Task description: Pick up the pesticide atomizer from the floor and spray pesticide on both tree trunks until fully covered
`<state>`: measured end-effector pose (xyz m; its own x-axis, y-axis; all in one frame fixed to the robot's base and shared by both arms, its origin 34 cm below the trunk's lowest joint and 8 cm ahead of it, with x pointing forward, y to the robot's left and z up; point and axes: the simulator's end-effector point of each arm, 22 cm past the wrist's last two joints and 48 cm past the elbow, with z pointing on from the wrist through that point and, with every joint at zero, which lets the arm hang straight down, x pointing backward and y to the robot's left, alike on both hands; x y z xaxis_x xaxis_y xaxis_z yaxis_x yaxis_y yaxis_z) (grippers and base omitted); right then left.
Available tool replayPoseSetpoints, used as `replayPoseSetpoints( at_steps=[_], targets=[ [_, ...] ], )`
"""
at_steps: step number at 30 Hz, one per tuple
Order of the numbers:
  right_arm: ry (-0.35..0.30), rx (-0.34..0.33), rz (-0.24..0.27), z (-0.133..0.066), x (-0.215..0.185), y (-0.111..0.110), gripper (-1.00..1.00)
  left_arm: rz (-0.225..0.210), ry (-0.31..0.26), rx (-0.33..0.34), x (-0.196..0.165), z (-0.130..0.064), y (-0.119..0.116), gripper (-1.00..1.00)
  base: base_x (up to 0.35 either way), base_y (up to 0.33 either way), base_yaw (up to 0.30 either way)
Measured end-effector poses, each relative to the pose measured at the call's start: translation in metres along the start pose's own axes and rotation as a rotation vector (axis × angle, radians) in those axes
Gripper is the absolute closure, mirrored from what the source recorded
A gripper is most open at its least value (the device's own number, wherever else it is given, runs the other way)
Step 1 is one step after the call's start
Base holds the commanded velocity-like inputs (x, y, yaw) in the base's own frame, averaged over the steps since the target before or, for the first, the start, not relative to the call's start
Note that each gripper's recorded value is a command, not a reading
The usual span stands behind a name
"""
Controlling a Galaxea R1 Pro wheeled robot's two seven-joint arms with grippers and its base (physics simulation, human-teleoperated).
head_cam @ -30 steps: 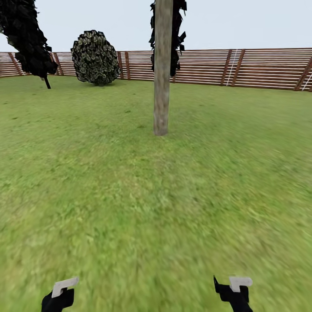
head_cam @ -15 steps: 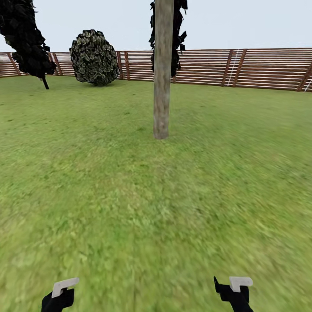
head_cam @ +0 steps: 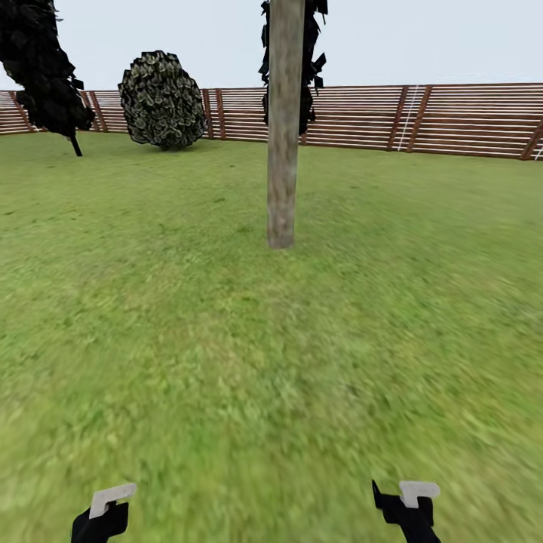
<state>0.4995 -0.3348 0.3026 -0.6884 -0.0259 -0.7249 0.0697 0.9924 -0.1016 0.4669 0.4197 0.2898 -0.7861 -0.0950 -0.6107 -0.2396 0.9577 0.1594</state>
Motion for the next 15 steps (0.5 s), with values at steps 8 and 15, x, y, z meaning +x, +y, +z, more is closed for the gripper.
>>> replayPoseSetpoints(
  at_steps=[8,15],
  targets=[
    [-0.005,0.001,0.001,0.0001,-0.0013,-0.0002,-1.0,0.0,0.001,0.001,0.0006,-0.0002,-0.0008,1.0,0.338,0.0,0.0],
    [-0.005,0.001,0.002,0.0,-0.0012,-0.0003,-1.0,-0.001,0.0,0.001,-0.0003,0.0001,-0.0013,1.0,0.338,0.0,0.0]
  ],
)
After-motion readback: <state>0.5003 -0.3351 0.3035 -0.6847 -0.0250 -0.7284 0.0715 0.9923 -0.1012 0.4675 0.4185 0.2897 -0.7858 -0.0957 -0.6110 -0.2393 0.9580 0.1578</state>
